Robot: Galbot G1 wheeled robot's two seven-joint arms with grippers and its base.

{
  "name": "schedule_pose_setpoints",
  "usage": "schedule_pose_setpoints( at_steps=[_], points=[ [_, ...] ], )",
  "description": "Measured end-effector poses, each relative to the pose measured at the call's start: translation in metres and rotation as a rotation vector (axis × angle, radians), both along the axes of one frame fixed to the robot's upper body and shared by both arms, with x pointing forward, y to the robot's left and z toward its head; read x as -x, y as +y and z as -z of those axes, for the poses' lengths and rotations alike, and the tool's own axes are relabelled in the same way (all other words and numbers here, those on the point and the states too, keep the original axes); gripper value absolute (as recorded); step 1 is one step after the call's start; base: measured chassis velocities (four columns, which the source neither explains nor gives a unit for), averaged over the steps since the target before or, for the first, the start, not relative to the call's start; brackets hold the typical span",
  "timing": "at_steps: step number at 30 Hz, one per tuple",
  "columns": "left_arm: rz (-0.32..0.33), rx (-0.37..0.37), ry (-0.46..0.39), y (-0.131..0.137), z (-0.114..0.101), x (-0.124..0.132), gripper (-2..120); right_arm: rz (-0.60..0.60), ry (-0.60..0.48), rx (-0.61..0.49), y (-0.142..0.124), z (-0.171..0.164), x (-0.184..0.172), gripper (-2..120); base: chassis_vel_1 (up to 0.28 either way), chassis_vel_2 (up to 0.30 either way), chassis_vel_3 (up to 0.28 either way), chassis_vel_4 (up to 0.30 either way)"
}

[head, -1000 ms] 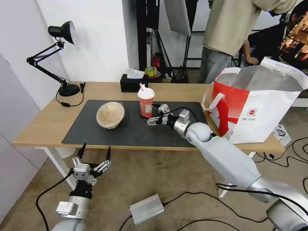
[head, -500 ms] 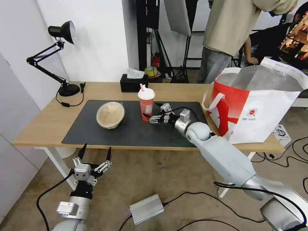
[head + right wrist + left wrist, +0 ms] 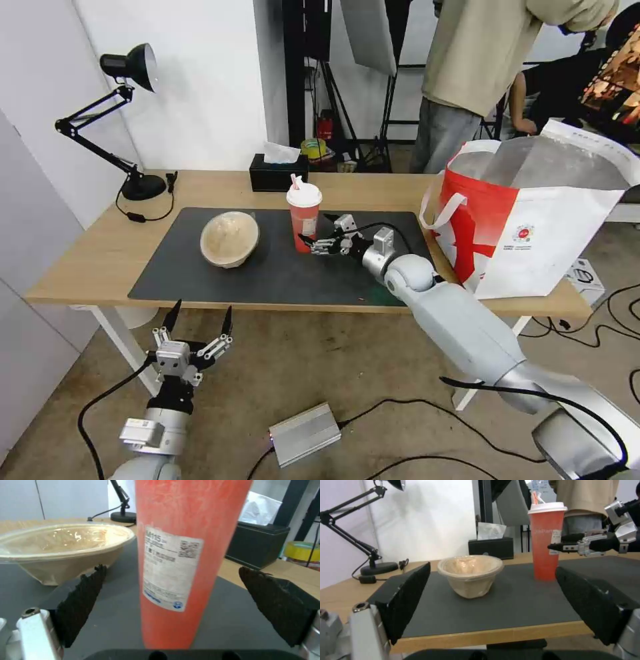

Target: Pick up the trash from the table and place it into the takeout bag.

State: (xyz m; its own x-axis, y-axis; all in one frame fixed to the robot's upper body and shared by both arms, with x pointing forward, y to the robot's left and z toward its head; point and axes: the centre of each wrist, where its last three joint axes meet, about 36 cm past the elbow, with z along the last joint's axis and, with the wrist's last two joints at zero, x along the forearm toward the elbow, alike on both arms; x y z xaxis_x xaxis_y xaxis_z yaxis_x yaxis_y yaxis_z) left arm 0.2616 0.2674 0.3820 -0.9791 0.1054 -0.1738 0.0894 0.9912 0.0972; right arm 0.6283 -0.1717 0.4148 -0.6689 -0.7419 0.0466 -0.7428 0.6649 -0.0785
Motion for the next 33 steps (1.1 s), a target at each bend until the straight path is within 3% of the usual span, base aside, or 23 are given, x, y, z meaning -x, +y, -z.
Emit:
schedule_pose_setpoints(
  at_steps=[33],
  points=[
    [0.007, -0.003, 0.013, -0.002, 0.003, 0.004, 100, 0.006, 0.014, -0.021, 0.020, 0.010, -0.008, 100, 0.000, 0.000, 0.000, 0.000]
  ],
)
